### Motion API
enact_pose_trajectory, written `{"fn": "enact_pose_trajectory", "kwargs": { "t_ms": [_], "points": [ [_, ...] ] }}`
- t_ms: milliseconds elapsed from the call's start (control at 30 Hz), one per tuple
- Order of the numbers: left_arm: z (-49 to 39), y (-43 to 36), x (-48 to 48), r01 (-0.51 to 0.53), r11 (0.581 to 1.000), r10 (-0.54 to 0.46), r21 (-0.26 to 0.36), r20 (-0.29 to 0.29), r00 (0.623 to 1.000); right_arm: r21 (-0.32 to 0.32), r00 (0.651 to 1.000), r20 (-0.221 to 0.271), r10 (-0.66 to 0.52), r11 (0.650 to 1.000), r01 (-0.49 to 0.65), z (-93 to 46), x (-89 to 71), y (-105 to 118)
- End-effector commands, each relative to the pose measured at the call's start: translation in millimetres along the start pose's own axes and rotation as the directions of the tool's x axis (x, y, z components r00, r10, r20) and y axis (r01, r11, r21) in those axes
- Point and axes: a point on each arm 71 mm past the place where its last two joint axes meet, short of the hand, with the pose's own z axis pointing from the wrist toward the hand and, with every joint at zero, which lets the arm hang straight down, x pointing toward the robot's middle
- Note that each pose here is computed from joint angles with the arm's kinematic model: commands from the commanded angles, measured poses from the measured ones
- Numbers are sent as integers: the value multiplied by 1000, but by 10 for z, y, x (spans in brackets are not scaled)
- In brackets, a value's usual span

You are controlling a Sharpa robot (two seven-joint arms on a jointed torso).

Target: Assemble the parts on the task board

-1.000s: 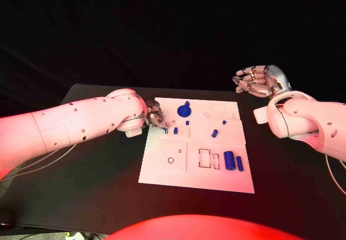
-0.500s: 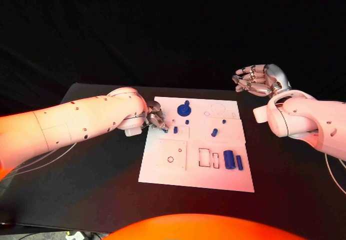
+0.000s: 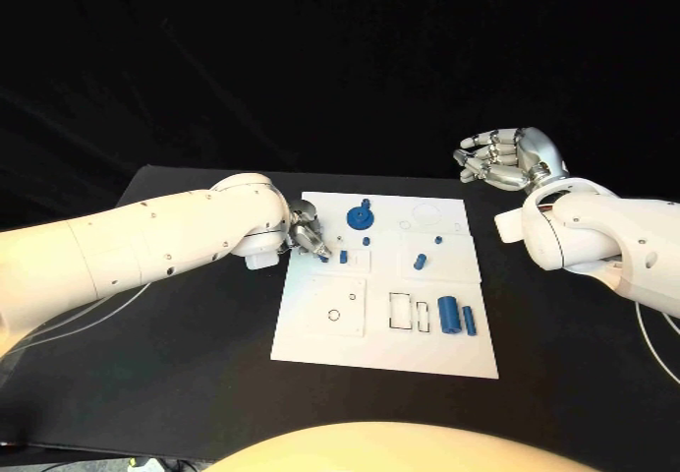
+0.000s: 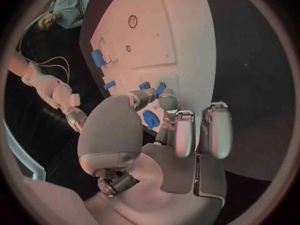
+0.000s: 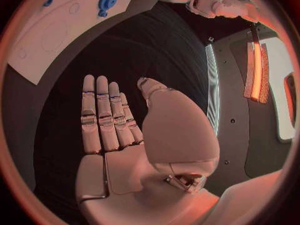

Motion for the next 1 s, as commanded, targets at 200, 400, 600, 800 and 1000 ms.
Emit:
{"fn": "enact_pose_trajectory", "kwargs": {
  "t_ms": [200, 400, 600, 800, 1000],
  "points": [
    [8, -44, 20, -28, 1000, 28, 11, -12, 1000, -12, 1000, -17, 4, 1000, -5, -1, 19, 10],
    [12, -45, 23, -39, 999, 39, 8, -18, 999, -14, 1000, -15, 5, 1000, -5, -3, 19, 12],
    [15, -38, 22, -45, 999, 45, 4, -22, 999, -13, 1000, -15, 5, 1000, -5, -4, 16, 11],
    [17, -18, 19, -49, 999, 49, -1, -27, 998, -13, 1000, -15, 5, 1000, -5, -2, 18, 9],
    [16, -7, 15, -52, 999, 52, -4, -26, 998, -12, 1000, -14, 4, 1000, -5, -2, 21, 5]
  ]
}}
